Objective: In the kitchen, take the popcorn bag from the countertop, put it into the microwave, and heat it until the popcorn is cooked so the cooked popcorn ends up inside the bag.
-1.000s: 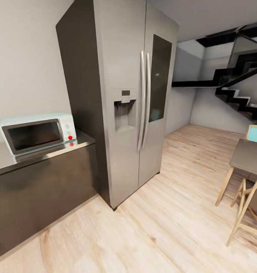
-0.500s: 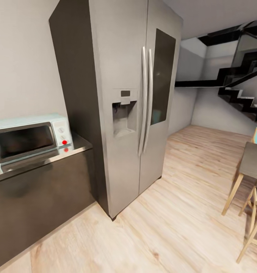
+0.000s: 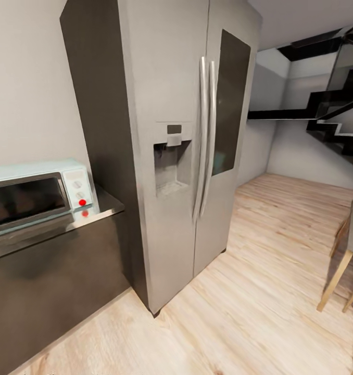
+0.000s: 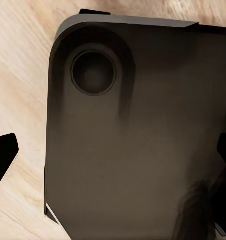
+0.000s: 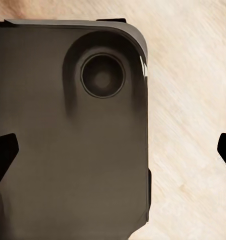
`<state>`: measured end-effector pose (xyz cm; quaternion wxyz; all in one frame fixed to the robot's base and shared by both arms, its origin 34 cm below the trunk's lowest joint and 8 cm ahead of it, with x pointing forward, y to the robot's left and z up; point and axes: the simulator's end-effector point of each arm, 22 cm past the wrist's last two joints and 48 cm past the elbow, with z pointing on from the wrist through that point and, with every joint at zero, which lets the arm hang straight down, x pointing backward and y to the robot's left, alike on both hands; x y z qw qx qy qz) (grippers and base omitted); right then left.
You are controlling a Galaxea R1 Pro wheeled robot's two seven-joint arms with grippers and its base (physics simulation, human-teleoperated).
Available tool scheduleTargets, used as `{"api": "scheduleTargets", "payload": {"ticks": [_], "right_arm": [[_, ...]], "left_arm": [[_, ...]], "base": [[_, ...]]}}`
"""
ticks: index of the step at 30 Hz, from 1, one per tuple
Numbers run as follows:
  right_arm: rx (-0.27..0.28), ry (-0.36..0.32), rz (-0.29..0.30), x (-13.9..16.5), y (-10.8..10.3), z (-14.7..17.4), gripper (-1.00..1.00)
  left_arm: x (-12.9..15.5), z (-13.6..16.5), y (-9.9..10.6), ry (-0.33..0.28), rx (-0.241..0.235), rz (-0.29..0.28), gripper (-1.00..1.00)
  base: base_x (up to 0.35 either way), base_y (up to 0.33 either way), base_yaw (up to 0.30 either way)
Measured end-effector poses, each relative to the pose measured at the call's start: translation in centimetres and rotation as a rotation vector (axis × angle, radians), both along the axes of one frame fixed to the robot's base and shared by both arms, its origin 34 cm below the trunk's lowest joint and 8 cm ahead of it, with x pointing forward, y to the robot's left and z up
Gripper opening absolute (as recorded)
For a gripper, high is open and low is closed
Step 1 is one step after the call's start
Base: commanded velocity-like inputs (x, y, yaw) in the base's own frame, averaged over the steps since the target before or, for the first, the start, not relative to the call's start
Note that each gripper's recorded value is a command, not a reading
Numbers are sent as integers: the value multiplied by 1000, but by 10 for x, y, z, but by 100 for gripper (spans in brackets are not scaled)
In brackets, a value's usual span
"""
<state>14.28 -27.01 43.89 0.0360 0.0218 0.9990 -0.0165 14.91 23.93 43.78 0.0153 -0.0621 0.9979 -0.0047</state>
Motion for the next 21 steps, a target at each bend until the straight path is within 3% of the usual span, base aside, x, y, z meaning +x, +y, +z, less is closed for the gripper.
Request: {"api": "scheduleTargets", "payload": {"ticks": [21], "right_arm": [[0,11,1,-5,0,0,100]], "left_arm": [[-5,0,0,12,1,-1,100]], "base": [[3,0,250]]}}
